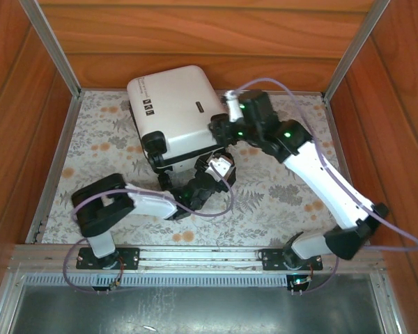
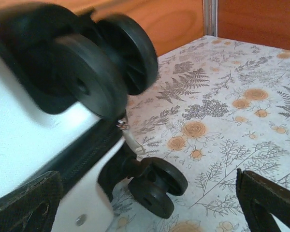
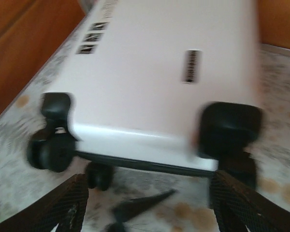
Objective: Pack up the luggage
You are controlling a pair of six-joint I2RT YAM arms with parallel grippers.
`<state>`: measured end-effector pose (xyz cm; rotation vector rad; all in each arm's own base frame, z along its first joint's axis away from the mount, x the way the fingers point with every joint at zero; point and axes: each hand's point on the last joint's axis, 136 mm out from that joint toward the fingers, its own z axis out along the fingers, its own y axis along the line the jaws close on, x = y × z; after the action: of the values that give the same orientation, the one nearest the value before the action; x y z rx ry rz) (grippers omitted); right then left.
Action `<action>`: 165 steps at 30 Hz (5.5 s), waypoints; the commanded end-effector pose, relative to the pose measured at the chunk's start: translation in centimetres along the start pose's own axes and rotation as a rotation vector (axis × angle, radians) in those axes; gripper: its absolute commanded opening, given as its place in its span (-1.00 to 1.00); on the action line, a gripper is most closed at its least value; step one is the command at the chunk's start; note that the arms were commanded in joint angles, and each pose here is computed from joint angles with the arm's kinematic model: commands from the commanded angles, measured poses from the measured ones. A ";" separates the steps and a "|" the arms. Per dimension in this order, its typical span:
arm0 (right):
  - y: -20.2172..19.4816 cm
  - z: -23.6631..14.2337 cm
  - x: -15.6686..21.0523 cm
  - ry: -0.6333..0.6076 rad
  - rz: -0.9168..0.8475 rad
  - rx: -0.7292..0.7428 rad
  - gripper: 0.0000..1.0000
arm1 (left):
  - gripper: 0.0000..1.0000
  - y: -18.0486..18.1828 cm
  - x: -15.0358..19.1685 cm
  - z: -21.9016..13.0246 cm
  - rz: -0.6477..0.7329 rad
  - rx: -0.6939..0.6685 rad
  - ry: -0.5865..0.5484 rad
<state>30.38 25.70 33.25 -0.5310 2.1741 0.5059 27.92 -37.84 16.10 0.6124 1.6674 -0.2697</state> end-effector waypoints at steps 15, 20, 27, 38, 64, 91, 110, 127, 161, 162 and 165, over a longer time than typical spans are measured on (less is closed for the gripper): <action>-7.6 1.2 12.7 -0.285 -0.020 -0.118 0.38 | 0.80 18.2 -6.0 -16.9 -0.335 -0.317 0.355; -6.9 4.9 15.0 -0.263 0.011 -0.231 0.43 | 0.84 17.6 -4.9 -17.2 -0.393 -0.246 0.476; -7.0 8.9 14.9 -0.282 -0.011 -0.291 0.47 | 0.85 19.1 -0.3 -16.5 -0.503 -0.323 0.644; -7.6 13.9 12.9 -0.331 -0.011 -0.347 0.36 | 0.84 20.4 0.2 -15.7 -0.544 -0.375 0.665; -10.3 17.6 11.6 -0.325 0.010 -0.237 -0.51 | 0.83 20.1 1.0 -15.4 -0.526 -0.345 0.707; -10.2 16.9 10.4 -0.281 -0.016 -0.223 -1.00 | 0.74 19.6 -2.4 -16.0 -0.648 -0.318 0.677; -9.6 15.4 10.1 -0.242 -0.034 -0.227 -1.00 | 0.68 19.5 2.5 -11.0 -0.588 -0.511 0.835; -9.3 14.6 10.8 -0.203 -0.078 -0.224 -1.00 | 0.62 20.9 3.8 -7.0 -0.767 -0.484 0.792; -12.1 10.0 11.6 -0.002 -0.305 -0.082 -1.00 | -1.00 20.6 5.2 -12.9 -0.108 -0.069 0.762; -12.6 9.7 11.6 -0.003 -0.303 -0.077 -1.00 | -1.00 20.5 5.4 -13.1 -0.083 -0.052 0.763; -13.6 9.0 11.1 -0.015 -0.293 -0.080 -1.00 | -1.00 20.4 5.7 -13.8 -0.017 -0.022 0.750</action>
<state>32.56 20.56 12.75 -0.9940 2.1070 0.6184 29.36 -12.16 17.10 0.2601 2.4370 -0.0769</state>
